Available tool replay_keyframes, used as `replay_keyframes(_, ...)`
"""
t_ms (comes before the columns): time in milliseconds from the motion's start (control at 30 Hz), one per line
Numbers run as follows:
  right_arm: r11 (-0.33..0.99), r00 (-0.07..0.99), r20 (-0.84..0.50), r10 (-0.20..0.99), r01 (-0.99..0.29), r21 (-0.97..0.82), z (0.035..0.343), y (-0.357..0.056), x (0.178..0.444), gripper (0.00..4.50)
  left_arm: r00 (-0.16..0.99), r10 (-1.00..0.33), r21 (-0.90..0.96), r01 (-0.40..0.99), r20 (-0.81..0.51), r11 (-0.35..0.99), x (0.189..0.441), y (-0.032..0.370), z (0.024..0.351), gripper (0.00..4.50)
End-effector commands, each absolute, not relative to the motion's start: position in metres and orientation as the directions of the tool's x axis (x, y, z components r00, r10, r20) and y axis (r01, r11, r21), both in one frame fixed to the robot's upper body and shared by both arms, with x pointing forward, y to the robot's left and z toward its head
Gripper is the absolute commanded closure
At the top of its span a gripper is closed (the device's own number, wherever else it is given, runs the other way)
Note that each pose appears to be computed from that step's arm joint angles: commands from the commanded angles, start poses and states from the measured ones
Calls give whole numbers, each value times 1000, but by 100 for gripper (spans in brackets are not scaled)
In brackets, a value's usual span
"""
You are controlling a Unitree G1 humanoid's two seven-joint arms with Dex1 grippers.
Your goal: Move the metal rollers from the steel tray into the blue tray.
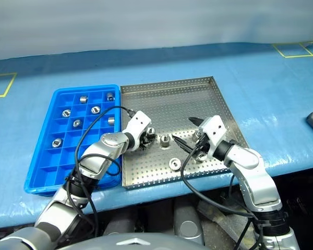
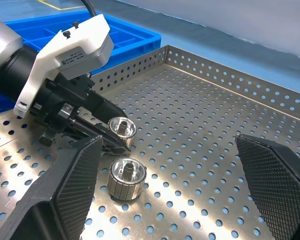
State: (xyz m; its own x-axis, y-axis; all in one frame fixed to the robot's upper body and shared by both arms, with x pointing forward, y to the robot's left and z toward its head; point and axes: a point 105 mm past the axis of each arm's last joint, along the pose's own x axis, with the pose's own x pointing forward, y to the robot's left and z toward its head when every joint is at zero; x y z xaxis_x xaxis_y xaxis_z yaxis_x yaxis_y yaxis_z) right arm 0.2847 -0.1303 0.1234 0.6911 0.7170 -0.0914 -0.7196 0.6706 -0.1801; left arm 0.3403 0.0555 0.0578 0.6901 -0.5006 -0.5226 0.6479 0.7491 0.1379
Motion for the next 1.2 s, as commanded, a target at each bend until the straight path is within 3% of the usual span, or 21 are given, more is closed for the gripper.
replay_keyframes(33,669,689,-43,724,-715,-203,137,-129,284,0,722,-489,166,627,-488,761,346,57,69,281)
replay_keyframes(233,663,683,-43,729,-721,-203,137,-128,285,0,807,-442,189,540,-390,820,357,70,90,281)
replay_keyframes(400,656,676,-43,736,-727,-202,137,-125,285,0,887,-405,155,442,-222,883,357,90,134,281)
replay_keyframes(567,634,652,-46,757,-749,-190,134,-119,285,0,969,-206,166,227,-135,960,335,146,162,281)
replay_keyframes(733,591,607,-53,793,-787,-176,132,-108,288,0,981,-60,242,105,-185,965,296,190,164,281)
replay_keyframes(967,521,535,-61,843,-838,-163,129,-92,294,0,962,47,351,53,-270,935,247,226,166,281)
replay_keyframes(1200,457,471,-73,879,-877,-150,127,-81,296,0,908,128,333,14,-398,943,215,248,133,281)
